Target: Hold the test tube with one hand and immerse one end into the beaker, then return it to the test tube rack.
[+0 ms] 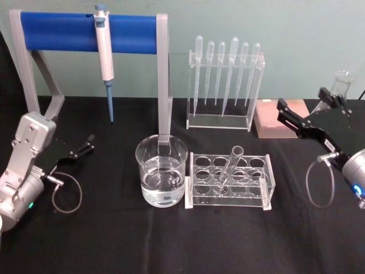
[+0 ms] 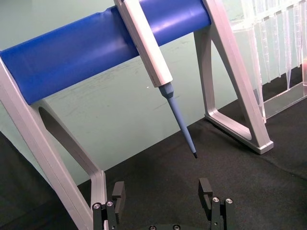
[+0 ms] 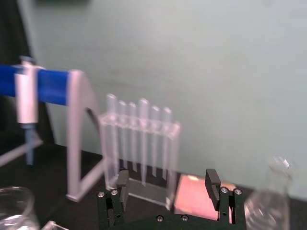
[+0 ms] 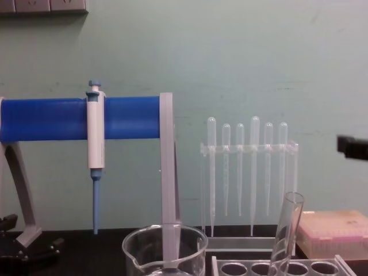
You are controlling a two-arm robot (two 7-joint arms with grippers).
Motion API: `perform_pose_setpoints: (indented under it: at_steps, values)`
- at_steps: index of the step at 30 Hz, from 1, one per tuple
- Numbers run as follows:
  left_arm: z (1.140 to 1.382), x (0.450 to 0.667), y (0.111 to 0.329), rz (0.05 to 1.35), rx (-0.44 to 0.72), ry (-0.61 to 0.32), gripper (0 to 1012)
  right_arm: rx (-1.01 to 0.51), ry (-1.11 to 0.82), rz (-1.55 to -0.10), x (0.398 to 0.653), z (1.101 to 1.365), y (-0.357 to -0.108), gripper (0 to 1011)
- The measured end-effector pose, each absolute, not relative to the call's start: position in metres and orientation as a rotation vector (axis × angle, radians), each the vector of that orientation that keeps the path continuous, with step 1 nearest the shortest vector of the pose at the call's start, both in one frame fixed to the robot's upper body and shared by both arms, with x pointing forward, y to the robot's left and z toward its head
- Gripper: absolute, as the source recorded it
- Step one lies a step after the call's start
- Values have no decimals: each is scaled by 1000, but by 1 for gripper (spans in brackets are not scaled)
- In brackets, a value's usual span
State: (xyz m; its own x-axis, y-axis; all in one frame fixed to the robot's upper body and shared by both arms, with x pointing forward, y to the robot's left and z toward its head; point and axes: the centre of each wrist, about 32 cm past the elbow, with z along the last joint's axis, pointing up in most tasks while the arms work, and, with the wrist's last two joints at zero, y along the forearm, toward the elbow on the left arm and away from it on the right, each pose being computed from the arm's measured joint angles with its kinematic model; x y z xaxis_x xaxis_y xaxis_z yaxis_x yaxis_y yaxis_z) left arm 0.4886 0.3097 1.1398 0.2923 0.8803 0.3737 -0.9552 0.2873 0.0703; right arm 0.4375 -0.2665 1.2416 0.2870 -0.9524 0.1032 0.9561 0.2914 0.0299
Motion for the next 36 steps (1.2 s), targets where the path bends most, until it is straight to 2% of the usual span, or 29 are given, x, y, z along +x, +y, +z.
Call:
perform_pose_setpoints:
  at_steps: [7,13,36]
  values:
    - [1140,489,310,1248,304,-285,1000,-86,-59,-1358,439,1224,-263,1002]
    - [1140,489,310,1248,305,-285,1000,-108,-55,-1356,441,1217,-264,1003]
    - [1140,489,310,1248,304,-285,1000,-106,-58,-1354,441,1219,-263,1003]
